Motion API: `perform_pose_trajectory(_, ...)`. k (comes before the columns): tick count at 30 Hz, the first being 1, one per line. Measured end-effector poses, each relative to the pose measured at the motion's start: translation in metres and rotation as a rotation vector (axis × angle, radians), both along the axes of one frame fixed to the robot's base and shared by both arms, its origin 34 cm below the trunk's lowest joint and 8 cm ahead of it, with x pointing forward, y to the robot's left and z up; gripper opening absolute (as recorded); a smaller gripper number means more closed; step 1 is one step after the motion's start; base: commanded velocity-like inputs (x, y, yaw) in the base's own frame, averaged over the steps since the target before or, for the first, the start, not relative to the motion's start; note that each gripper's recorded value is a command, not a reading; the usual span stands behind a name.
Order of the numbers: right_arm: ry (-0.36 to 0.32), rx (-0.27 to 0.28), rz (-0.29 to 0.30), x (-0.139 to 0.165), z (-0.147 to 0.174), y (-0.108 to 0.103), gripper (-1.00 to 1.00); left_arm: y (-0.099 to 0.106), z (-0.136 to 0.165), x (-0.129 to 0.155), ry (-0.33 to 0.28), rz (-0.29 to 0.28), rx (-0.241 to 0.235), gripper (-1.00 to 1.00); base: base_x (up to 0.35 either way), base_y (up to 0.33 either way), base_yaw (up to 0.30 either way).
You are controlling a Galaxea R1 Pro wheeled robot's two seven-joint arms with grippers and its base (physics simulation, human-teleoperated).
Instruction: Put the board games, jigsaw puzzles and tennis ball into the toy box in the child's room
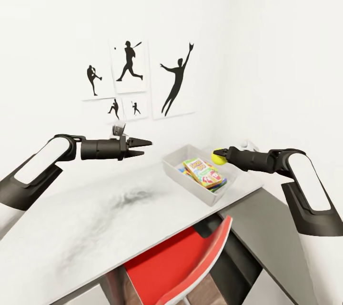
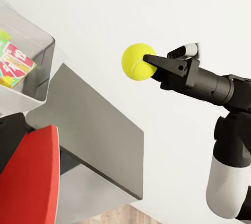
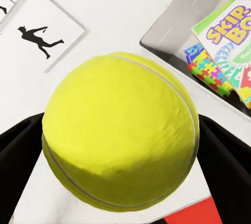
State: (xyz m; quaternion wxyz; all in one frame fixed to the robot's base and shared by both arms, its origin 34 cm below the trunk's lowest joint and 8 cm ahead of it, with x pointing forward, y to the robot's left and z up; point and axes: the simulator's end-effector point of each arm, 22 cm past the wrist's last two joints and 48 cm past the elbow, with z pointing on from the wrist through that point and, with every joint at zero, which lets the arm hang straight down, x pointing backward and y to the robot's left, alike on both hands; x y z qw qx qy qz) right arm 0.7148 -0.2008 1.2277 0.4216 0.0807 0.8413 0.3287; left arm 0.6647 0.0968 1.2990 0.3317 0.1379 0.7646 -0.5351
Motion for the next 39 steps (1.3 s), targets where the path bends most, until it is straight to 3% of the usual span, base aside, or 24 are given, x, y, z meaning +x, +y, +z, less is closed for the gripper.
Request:
perform_pose_trajectory(14, -0.009, 0.0, -0.002, -0.0043, 0.0055, -0.0006, -1.0, 0.0002, 0.0079, -0.0044, -0.014, 0.001, 0.0, 1.0, 0.178, -0.104, 0.212)
perform_pose_trajectory(39, -0.009, -0.001, -0.002, -0.0046, 0.0055, -0.0012, -1.0, 0.0003, 0.0083, -0.0044, -0.015, 0.002, 0.001, 1.0, 0.164, -0.069, 0.008)
